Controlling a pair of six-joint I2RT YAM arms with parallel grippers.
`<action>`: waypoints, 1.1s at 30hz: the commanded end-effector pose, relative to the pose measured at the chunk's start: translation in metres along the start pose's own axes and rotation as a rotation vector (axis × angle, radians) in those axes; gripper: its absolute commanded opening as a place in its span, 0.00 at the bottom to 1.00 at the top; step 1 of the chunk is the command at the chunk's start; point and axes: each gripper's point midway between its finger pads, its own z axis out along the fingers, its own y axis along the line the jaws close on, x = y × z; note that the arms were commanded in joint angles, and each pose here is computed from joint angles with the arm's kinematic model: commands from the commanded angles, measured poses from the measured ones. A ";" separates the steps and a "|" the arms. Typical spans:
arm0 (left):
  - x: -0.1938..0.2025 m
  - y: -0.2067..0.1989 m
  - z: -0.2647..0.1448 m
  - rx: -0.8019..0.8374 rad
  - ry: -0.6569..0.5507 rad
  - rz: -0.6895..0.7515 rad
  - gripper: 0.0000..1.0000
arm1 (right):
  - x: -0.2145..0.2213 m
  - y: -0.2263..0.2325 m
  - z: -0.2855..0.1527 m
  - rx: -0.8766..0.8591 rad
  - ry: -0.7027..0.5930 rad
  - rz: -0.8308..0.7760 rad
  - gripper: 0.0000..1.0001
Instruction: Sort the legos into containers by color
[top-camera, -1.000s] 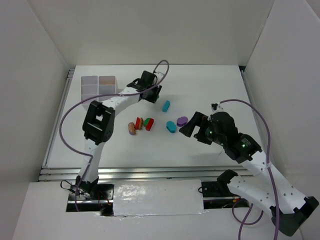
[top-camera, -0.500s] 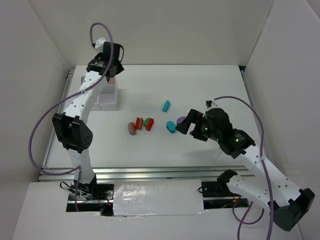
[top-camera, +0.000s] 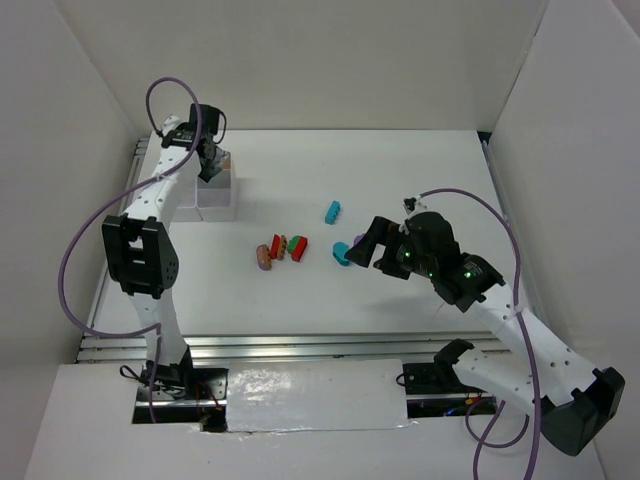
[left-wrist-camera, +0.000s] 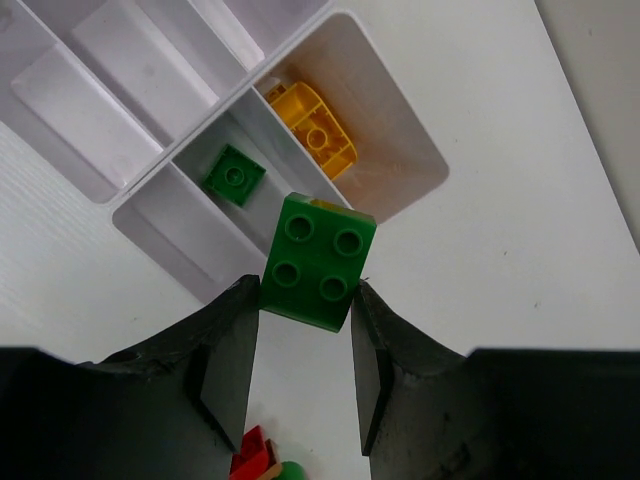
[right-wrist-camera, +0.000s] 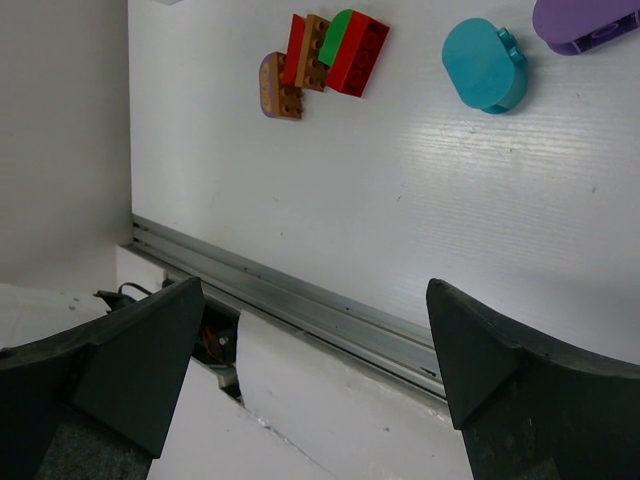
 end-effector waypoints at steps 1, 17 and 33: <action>-0.012 -0.003 0.018 0.018 -0.008 -0.081 0.02 | -0.016 0.017 -0.011 -0.060 -0.060 -0.027 1.00; 0.002 0.012 0.050 0.012 0.010 -0.079 0.35 | -0.017 0.017 -0.010 -0.055 -0.056 -0.026 1.00; -0.003 0.009 0.041 0.044 0.017 -0.103 0.66 | -0.016 0.014 -0.008 -0.048 -0.059 -0.026 1.00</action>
